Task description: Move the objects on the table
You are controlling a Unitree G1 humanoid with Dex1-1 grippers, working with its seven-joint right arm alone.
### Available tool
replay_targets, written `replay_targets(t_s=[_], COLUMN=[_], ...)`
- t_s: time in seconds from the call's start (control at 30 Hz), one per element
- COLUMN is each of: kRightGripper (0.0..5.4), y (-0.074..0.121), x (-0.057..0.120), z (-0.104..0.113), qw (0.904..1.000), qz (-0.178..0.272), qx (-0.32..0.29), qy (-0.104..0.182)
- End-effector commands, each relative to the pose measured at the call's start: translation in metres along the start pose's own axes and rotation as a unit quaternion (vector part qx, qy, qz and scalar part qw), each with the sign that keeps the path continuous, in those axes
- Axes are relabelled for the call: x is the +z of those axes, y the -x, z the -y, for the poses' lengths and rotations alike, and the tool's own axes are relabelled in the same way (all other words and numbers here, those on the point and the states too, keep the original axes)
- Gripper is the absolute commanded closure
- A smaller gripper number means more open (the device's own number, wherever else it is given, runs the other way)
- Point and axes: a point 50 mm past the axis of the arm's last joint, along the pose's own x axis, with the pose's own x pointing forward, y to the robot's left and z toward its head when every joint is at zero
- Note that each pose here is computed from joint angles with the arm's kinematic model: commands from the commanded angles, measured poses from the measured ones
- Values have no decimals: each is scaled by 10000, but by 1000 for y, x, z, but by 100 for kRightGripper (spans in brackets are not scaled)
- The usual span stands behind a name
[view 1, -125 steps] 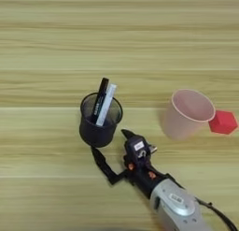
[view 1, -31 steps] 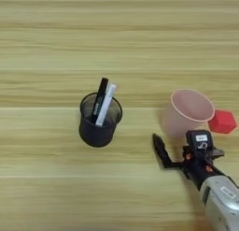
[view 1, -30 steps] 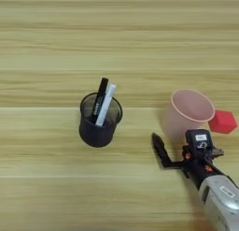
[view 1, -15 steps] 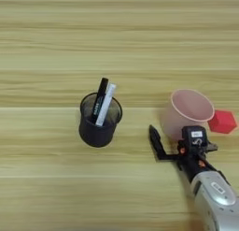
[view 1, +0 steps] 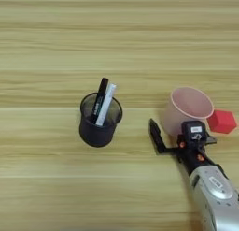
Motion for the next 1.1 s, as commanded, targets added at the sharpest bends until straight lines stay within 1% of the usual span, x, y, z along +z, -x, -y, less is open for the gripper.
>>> replay_targets(t_s=[0.03, 0.3, 0.57, 0.6, 0.8, 1.1], kRightGripper=[5, 5, 89, 108, 158, 162], y=[19, 21, 21, 21, 21, 21], x=[-44, -46, -47, -48, -49, -50], z=[-3, -3, -3, -3, -3, -4], qw=[9932, 9928, 9927, 9927, 9925, 9923], qz=[-1156, -1188, -1196, -1199, -1215, -1226], qx=[-1, 16, 7, 6, -2, 6], qy=[-103, -127, -146, -149, -163, -197])
